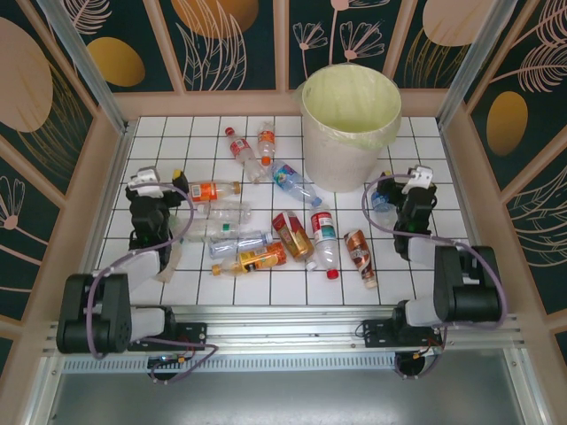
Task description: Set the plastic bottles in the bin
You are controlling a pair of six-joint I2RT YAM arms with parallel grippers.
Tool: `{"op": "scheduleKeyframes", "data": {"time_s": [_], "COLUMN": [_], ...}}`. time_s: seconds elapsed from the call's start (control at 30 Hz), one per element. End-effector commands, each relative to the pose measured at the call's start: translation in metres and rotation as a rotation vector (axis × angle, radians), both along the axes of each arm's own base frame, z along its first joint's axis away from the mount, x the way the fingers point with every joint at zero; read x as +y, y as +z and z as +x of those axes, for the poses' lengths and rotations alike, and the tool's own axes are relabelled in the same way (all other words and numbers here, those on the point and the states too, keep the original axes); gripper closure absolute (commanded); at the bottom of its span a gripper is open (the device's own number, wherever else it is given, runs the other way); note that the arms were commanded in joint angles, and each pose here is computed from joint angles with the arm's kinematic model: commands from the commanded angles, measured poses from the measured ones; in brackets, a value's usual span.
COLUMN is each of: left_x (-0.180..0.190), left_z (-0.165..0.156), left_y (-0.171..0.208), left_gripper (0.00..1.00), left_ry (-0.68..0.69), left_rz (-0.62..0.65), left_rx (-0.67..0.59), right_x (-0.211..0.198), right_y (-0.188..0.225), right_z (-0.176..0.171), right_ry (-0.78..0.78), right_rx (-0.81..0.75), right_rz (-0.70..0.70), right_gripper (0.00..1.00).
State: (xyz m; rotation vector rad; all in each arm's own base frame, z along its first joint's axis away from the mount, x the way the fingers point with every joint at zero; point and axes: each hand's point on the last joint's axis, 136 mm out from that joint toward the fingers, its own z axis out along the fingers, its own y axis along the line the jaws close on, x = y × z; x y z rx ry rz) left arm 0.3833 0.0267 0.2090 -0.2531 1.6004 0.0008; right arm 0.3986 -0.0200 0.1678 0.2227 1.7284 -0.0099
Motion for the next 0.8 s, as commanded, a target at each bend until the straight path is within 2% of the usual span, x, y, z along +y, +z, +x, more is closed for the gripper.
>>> {"op": "scheduleKeyframes", "data": {"time_s": [0.0, 0.13, 0.2, 0.4, 0.53, 0.6, 0.77], "left_x": [0.002, -0.015, -0.027, -0.062, -0.094, -0.114, -0.159], "left_z": [0.0, -0.009, -0.017, -0.038, -0.052, -0.057, -0.069], "left_y": [0.013, 0.016, 0.017, 0.012, 0.021, 0.027, 0.031], "left_gripper": [0.01, 0.01, 0.01, 0.02, 0.01, 0.01, 0.01], "left_ry": [0.025, -0.056, -0.119, -0.275, -0.423, -0.515, -0.747], "left_rz": [-0.153, -0.294, -0.369, -0.502, -0.573, -0.605, -0.686], "left_rx": [0.052, 0.095, 0.101, 0.189, 0.212, 0.225, 0.292], "right_x": [0.009, 0.03, 0.034, 0.077, 0.106, 0.12, 0.152], "right_y": [0.007, 0.022, 0.022, 0.018, 0.029, 0.03, 0.025], "right_z": [-0.009, -0.029, -0.041, -0.068, -0.086, -0.095, -0.113], "right_ry": [-0.006, 0.012, -0.048, 0.046, 0.153, 0.201, 0.265], "right_rx": [0.07, 0.068, 0.096, 0.238, 0.324, 0.391, 0.533], "right_rz": [0.033, 0.151, 0.213, 0.325, 0.342, 0.337, 0.269], "right_gripper": [0.01, 0.01, 0.01, 0.01, 0.05, 0.04, 0.08]}}
